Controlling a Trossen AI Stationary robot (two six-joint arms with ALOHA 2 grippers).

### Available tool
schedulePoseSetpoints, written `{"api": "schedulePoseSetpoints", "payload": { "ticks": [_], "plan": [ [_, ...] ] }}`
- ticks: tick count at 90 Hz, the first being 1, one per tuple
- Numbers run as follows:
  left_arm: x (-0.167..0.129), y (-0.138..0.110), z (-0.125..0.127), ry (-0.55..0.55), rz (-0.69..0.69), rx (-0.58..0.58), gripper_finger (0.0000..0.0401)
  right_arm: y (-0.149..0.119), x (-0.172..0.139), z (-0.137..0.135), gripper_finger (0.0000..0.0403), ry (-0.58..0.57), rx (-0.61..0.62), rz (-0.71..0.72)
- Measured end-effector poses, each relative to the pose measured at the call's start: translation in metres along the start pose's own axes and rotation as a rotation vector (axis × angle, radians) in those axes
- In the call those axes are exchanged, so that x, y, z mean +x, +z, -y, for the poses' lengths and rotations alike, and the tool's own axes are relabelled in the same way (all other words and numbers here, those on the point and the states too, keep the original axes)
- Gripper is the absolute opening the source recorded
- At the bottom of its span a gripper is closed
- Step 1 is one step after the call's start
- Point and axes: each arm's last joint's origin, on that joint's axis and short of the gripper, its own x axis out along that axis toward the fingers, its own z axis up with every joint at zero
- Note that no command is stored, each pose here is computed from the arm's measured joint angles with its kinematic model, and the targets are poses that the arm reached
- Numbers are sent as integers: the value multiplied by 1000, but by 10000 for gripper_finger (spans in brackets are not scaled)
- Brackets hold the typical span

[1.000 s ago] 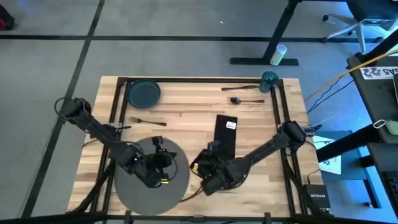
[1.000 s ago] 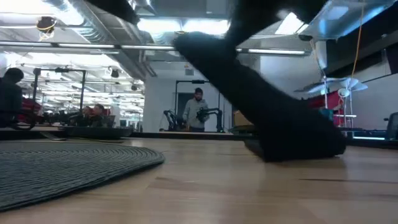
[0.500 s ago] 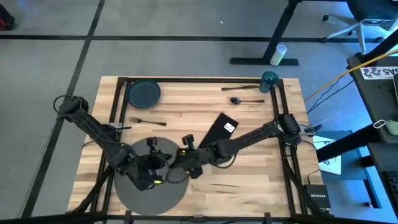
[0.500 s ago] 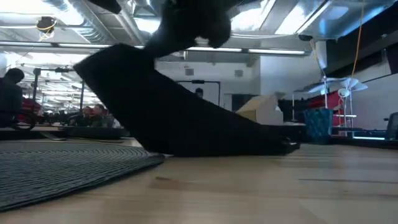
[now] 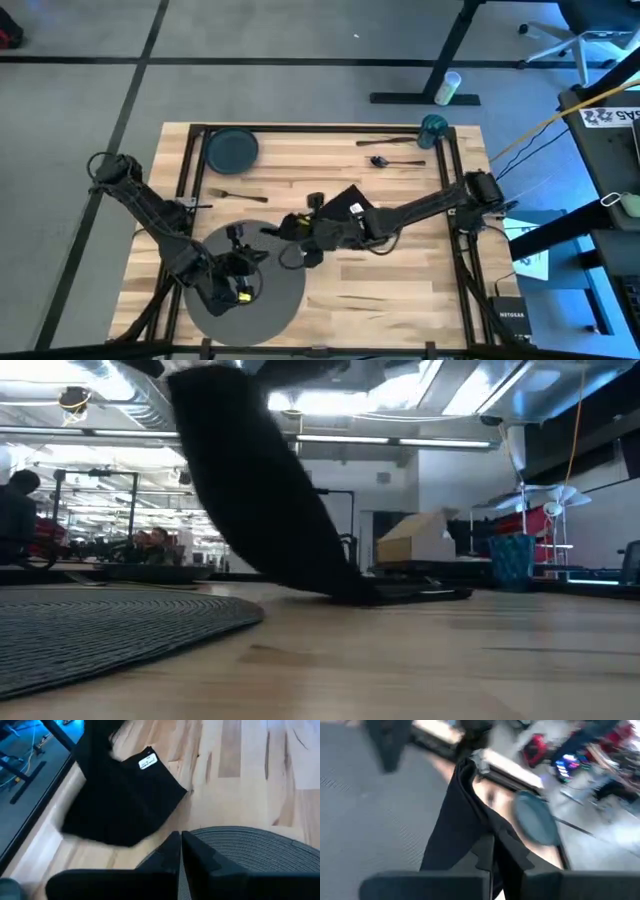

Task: Set table place
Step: Fold the black table napkin

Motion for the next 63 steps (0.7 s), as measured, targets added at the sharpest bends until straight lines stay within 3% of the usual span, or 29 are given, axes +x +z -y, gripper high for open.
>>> {"api": "schedulePoseSetpoints", "payload": {
  "ticks": [15,34,63],
  "plan": [
    [0,0,0,0,3,-10,0,-10,-16,-9,0,-129,101,-38],
    [0,0,0,-2,4,-15,0,-43,-16,-20,0,-235,241,-106],
    [0,1,0,-2,5,-26,0,-83,-14,-25,0,-356,333,-165]
  ]
}}
